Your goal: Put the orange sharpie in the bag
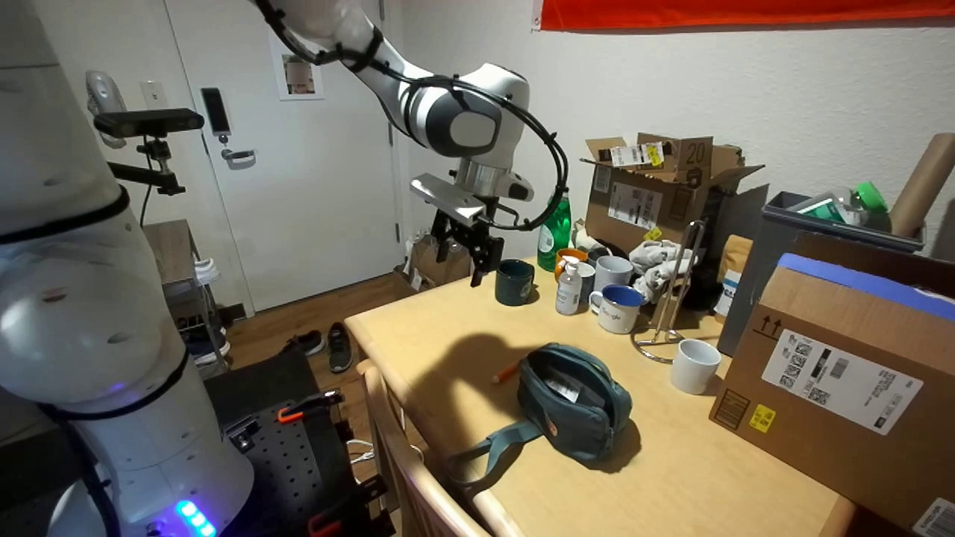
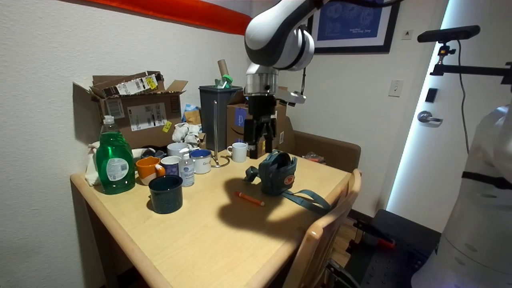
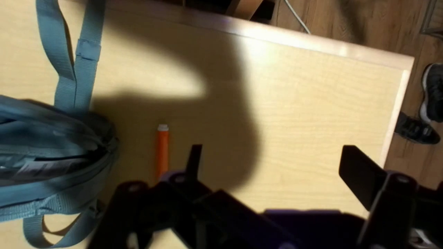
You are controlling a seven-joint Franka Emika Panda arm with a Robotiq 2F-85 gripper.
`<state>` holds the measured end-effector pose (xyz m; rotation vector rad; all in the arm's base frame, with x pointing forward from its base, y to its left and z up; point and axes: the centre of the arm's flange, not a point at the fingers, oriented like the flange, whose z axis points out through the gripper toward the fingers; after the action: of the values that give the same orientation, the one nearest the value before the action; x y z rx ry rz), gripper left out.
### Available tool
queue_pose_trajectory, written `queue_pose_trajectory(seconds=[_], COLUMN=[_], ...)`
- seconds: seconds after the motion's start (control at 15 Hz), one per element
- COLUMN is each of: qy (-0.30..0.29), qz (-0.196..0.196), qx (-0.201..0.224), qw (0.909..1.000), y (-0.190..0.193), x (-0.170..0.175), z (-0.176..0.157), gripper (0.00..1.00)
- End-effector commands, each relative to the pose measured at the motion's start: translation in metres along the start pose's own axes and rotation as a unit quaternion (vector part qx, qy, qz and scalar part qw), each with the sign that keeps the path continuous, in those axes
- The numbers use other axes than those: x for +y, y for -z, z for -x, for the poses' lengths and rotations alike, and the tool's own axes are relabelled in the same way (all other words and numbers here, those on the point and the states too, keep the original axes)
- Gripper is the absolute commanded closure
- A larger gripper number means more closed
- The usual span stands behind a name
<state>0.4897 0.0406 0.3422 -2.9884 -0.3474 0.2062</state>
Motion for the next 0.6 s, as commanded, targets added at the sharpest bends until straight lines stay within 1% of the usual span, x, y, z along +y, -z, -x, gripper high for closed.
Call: queue_pose_trajectory(seconds=[0.0, 0.27, 0.4, 0.53], qy=[-0.022, -0.034, -0.063, -0.078], qz=[0.006, 0.013, 0.013, 0.013], qx=[0.016, 0.014, 0.015, 0.011], qw=[0.9996, 0.9993, 0.9978, 0.9968], y=[-0.038, -0.074, -0.085, -0.094], x=[0.014, 0.029, 0.038, 0.044], z=[-0.030, -0.043, -0.047, -0.051], gripper=[0.00, 0.00, 0.00, 0.00])
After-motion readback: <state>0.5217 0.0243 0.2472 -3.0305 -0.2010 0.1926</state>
